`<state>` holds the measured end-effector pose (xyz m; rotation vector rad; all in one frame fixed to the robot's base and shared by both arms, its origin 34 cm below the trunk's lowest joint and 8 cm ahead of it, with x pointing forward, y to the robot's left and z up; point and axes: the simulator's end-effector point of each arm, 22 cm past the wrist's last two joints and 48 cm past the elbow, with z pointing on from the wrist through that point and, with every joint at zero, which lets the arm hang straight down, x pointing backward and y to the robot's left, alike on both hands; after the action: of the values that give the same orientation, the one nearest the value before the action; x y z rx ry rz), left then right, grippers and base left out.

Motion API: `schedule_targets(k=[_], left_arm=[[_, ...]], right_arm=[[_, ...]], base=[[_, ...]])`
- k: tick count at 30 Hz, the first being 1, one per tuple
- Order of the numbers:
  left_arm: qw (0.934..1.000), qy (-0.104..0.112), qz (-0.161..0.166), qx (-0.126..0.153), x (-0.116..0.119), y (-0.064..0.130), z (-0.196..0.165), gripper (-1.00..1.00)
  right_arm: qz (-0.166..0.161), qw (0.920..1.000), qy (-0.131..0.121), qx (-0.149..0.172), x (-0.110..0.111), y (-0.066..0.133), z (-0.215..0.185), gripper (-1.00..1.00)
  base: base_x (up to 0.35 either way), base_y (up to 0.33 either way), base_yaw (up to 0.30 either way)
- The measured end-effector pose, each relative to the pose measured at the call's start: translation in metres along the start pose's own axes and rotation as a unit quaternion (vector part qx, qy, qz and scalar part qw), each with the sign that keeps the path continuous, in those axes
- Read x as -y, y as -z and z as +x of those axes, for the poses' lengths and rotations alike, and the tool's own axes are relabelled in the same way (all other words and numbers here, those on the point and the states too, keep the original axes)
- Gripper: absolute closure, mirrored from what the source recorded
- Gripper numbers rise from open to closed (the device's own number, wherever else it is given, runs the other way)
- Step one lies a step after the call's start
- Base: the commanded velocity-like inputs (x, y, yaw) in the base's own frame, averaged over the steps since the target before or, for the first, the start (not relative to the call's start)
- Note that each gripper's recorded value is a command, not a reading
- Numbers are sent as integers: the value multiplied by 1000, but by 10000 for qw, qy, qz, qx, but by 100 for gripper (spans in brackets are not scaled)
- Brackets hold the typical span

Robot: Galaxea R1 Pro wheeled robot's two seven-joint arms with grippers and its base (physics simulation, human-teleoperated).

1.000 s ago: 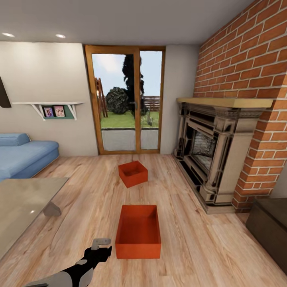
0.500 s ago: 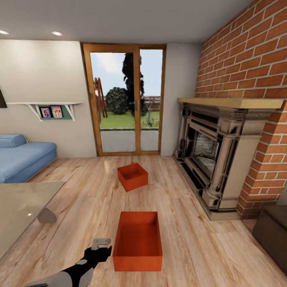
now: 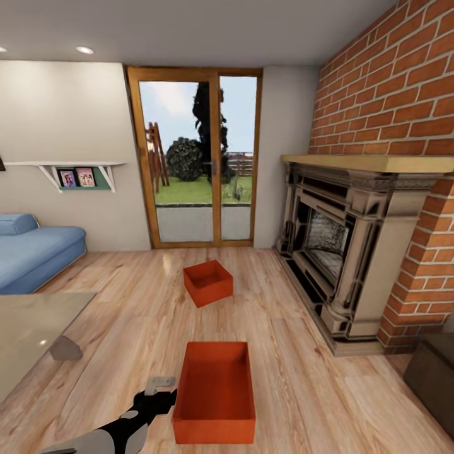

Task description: Move the two storage containers from the living room to the garage. In the garage, place one container on the floor and stack the other container on top of it (either order is fine).

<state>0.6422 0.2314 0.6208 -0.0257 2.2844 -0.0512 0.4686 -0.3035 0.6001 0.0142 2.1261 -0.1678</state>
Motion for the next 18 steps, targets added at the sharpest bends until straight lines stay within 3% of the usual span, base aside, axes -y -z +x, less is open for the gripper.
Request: schedule_targets(k=[13,18], left_arm=[[10000,19,-6,13,-1,0,0,-100],[10000,10,-1,2,0,0,0,-100]], right_arm=[[0,10000,2,-4,0,0,0,-100],[0,10000,1,-1,0,0,0,-100]], base=[[62,-20,0],[243,0,0]])
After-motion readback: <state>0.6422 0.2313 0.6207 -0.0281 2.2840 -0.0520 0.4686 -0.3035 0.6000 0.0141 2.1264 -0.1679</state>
